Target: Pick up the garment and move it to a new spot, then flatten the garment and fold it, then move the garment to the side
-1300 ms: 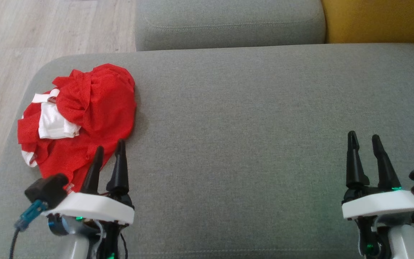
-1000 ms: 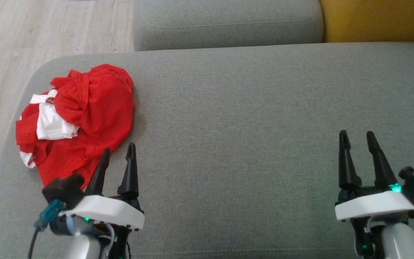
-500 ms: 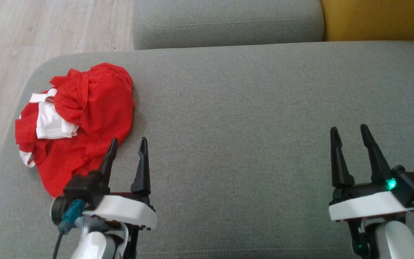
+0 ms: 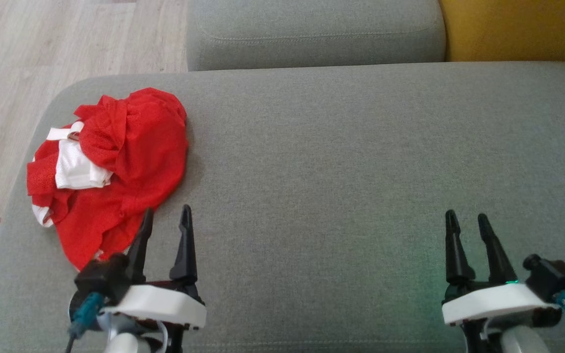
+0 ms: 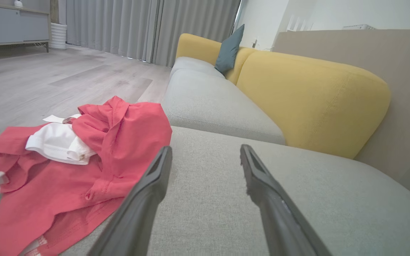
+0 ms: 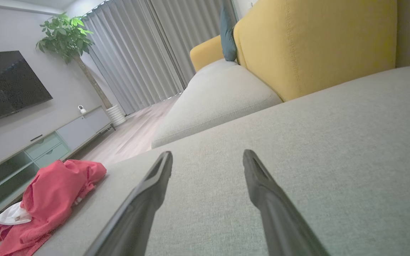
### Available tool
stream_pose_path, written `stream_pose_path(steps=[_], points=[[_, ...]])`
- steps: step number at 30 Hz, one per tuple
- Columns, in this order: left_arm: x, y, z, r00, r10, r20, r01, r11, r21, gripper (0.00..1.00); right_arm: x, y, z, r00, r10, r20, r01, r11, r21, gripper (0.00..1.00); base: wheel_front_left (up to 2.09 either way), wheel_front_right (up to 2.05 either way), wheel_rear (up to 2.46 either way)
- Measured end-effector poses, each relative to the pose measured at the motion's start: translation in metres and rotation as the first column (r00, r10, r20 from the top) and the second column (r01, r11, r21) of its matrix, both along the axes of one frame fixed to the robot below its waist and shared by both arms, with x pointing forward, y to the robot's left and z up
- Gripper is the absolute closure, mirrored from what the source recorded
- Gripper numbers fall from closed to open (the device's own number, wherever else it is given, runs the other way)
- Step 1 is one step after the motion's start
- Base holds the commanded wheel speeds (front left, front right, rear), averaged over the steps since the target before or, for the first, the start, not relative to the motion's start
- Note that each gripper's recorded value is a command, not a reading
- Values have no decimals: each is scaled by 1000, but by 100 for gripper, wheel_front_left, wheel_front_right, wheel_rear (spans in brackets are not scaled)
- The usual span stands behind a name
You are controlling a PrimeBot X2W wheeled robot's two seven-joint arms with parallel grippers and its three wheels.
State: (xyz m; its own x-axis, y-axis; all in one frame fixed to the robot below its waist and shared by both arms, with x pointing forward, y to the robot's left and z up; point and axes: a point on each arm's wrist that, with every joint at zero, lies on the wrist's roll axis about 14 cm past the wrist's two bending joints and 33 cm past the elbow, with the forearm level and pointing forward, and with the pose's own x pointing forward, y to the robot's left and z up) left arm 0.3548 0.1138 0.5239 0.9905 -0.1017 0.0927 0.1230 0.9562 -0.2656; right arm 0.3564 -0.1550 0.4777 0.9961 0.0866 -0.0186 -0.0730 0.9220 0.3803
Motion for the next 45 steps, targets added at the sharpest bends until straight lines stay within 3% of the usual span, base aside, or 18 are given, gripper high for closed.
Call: stream_pose_path(steps=[7, 13, 24, 36, 45], points=[[-1, 0, -5, 1000, -6, 5, 6, 999, 37, 0, -3, 3, -6, 1000, 14, -8, -14, 998, -56, 0, 0, 0, 0], [-3, -5, -7, 1000, -26, 14, 24, 996, 89, 0, -1, 4, 5, 998, 38, 42, -30, 984, -173, 0, 0, 0, 0], [-6, -4, -7, 1000, -16, 14, 15, 996, 89, 0, 3, 9, 13, 996, 55, 69, -42, 982, -182, 0, 0, 0, 0], [-27, 48, -3, 987, 158, 30, -160, 983, 87, 0, 14, 69, 17, 969, 234, 78, -217, 958, -188, 0, 0, 0, 0], [-65, 100, -5, 941, 337, 33, -339, 936, 92, 0, 11, 130, 13, 909, 412, 64, -394, 900, -187, 0, 0, 0, 0]])
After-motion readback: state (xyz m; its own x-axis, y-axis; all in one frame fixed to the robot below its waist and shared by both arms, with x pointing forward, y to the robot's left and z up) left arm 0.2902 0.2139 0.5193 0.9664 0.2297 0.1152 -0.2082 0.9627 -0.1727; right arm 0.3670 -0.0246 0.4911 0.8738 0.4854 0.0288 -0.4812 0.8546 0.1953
